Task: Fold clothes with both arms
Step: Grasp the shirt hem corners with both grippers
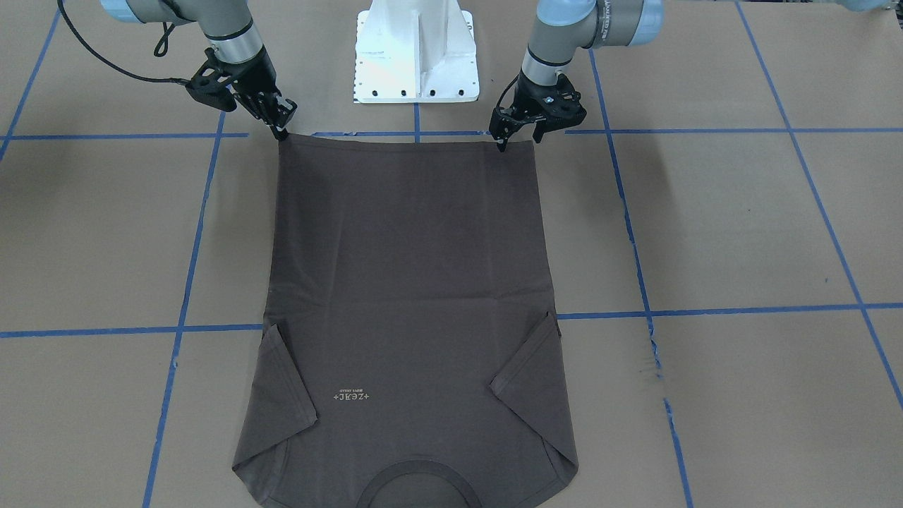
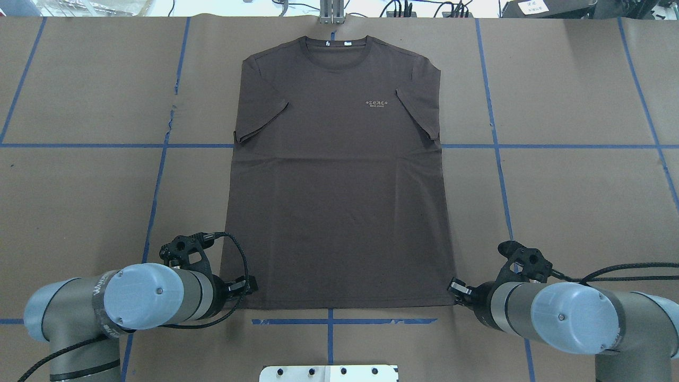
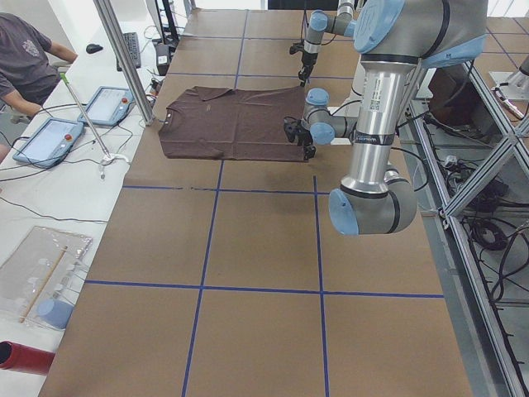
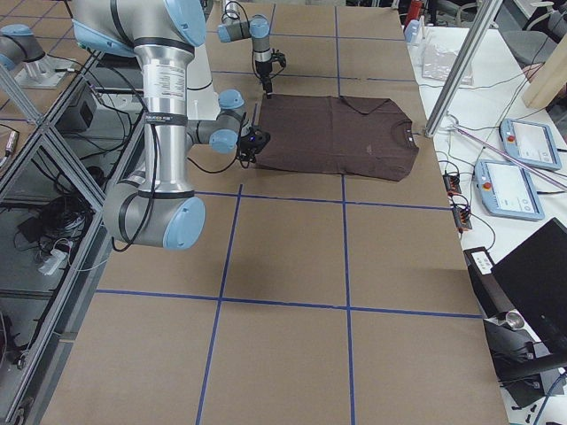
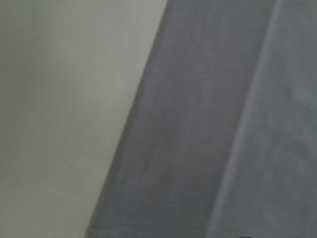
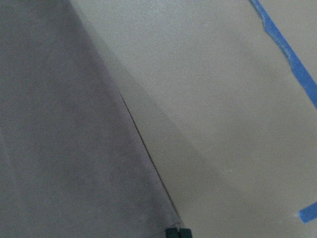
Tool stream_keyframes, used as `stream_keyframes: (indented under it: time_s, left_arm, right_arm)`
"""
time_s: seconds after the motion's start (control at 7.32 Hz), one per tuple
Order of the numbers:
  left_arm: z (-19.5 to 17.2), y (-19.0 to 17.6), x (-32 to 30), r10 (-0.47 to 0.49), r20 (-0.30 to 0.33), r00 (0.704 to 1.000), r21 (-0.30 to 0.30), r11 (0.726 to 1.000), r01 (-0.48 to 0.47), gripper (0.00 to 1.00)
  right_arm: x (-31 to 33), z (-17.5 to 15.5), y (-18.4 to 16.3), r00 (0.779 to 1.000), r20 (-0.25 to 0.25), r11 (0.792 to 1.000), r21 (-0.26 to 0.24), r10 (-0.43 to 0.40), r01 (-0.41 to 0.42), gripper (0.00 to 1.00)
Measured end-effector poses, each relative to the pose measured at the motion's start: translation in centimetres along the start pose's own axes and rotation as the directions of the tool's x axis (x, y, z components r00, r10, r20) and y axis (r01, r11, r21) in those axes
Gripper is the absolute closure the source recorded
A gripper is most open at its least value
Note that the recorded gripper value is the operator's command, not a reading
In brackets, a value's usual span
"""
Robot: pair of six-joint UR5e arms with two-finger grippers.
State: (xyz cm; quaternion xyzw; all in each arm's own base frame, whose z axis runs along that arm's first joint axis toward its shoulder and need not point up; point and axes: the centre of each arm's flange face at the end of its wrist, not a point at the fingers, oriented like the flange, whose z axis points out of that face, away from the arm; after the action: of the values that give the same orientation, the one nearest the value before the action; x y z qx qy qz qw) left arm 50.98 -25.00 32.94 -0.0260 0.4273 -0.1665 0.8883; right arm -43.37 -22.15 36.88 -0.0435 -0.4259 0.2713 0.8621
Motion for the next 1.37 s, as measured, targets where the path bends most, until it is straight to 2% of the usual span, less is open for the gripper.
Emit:
stream_keyframes:
  time_s: [0.41, 0.68, 1.09, 1.37]
  left_arm:
    - [0.73, 0.11, -0.79, 0.002, 0.020, 1.000, 0.000, 1.000, -0.002, 0.32]
    - [0.61, 0.21, -0.80, 0.001, 0.019, 1.000, -0.006, 1.000, -0.001, 0.54]
    - [0.38, 0.35, -0.71, 0.000, 0.015, 1.000, -0.011, 1.000, 0.000, 1.00]
    - [0.24, 0.41, -0.66, 0.000, 0.013, 1.000, -0.014, 1.000, 0.000, 1.00]
  right_arm:
    - [0.07, 0.09, 0.03, 1.000, -0.002, 1.000, 0.000, 0.000, 0.000, 1.00]
    - [0.02, 0.10, 0.05, 1.000, -0.002, 1.000, 0.000, 0.000, 0.000, 1.00]
    - [-0.13, 0.02, 0.12, 1.000, 0.002, 1.000, -0.002, 0.000, 0.000, 1.00]
    - [-0.22, -0.05, 0.16, 1.000, 0.004, 1.000, -0.003, 0.000, 0.000, 1.00]
